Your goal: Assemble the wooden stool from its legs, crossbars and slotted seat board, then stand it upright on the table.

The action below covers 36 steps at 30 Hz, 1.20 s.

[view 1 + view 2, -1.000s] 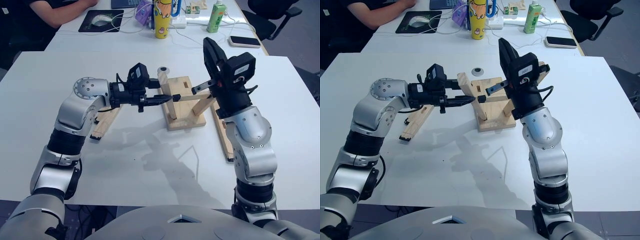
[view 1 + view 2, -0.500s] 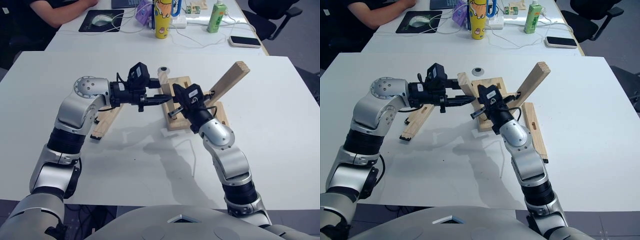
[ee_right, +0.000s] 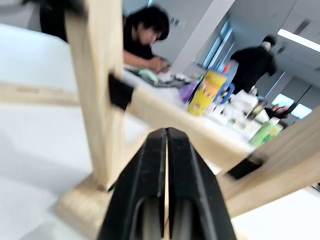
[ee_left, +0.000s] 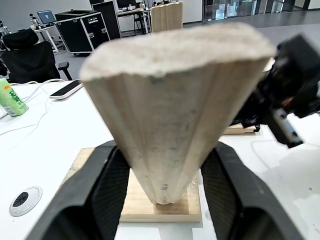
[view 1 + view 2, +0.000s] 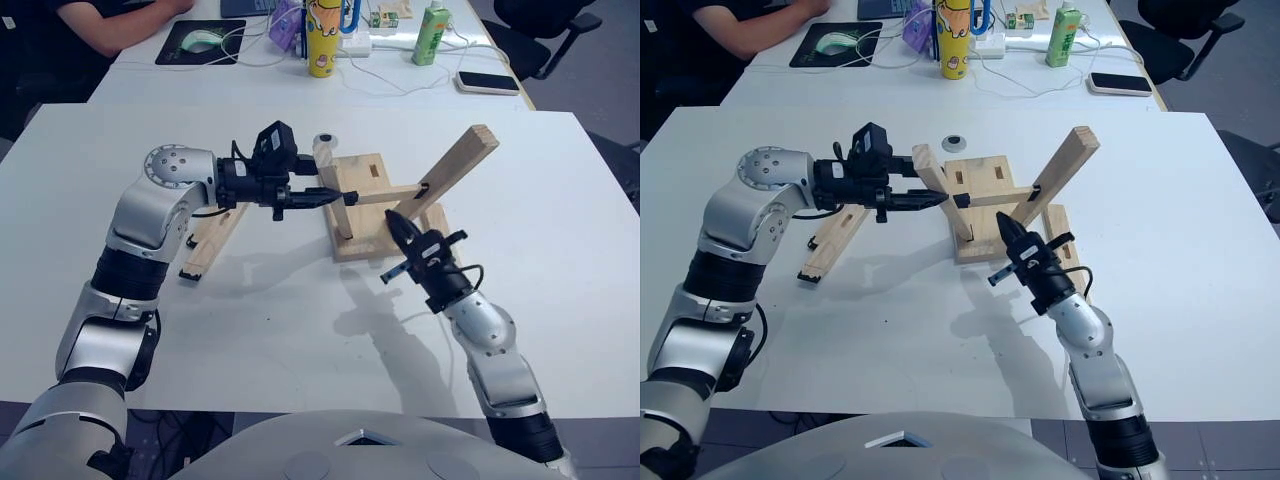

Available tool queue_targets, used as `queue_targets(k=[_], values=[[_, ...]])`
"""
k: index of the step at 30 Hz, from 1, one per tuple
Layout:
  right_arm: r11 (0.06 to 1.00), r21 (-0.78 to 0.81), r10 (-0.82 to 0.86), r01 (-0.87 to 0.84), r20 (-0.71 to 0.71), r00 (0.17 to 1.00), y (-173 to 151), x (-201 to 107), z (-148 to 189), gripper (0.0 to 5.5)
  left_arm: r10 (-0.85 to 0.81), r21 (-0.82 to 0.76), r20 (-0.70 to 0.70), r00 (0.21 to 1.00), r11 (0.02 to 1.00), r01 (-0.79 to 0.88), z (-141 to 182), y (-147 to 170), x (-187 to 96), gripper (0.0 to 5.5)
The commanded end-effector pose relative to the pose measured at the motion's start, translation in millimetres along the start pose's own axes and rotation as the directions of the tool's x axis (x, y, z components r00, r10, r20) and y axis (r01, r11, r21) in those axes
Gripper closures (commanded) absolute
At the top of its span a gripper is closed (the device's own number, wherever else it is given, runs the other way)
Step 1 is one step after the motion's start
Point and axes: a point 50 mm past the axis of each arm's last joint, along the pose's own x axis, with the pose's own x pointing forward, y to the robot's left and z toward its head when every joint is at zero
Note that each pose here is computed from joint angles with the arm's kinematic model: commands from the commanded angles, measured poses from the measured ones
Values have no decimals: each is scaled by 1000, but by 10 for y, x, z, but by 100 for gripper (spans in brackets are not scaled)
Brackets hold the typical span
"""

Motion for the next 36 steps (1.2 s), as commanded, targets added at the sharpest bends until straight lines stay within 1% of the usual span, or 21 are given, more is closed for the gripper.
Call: queue_targets(k=[1, 2, 3, 4, 6, 10, 13, 17, 20, 24, 25, 26, 28, 30, 33, 34, 36], values=[[1000, 22, -12, 16, -161, 987, 123, 248, -197, 550, -85, -113, -136, 987, 991, 70, -333, -52, 4, 343], [998, 53, -29, 41, -219, 975, 138, 277, -261, 550, -92, -110, -132, 987, 991, 77, -324, -28, 8, 343], [999, 41, -23, 36, -294, 955, 169, 297, -343, 550, -92, -109, -125, 988, 991, 79, -314, -4, 8, 343], [998, 61, 5, 18, -365, 931, 223, 305, -426, 550, -86, -113, -111, 990, 991, 73, -306, 20, 4, 343], [998, 50, 50, -30, -472, 880, 293, 289, -530, 550, -64, -120, -84, 994, 991, 53, -320, 51, -1, 343], [990, 81, 139, -112, -560, 817, 395, 237, -597, 550, -8, -158, 10, 1000, 987, 9, -381, 23, -5, 343], [982, 115, 191, -153, -585, 788, 464, 221, -608, 550, 49, -197, 95, 994, 980, -29, -462, -65, 34, 343], [975, 137, 221, -174, -594, 773, 490, 204, -620, 550, 103, -224, 98, 990, 971, -79, -653, -192, 87, 343], [976, 144, 219, -165, -599, 770, 466, 207, -635, 550, 165, -223, 113, 980, 965, -137, -686, -186, 60, 343], [979, 146, 201, -141, -607, 768, 435, 207, -664, 550, 255, -205, 163, 953, 954, -220, -616, -95, -22, 343], [980, 146, 198, -136, -608, 769, 430, 207, -667, 550, 267, -189, 169, 949, 954, -234, -595, -81, -36, 306], [981, 146, 193, -131, -607, 771, 425, 210, -667, 550, 272, -177, 171, 947, 954, -242, -578, -77, -47, 297], [981, 147, 189, -125, -604, 774, 421, 218, -664, 550, 283, -159, 169, 944, 953, -258, -555, -89, -98, 259], [981, 149, 187, -121, -603, 776, 426, 224, -664, 550, 303, -147, 159, 940, 948, -281, -552, -114, -188, 235], [981, 159, 185, -111, -602, 777, 445, 216, -670, 550, 312, -174, 143, 939, 942, -287, -574, -183, -378, 185], [981, 162, 185, -108, -602, 777, 452, 213, -676, 550, 313, -194, 147, 938, 939, -283, -560, -206, -449, 185], [981, 166, 184, -103, -601, 778, 461, 214, -687, 550, 371, -236, 187, 910, 916, -325, -475, -169, -609, 210]])
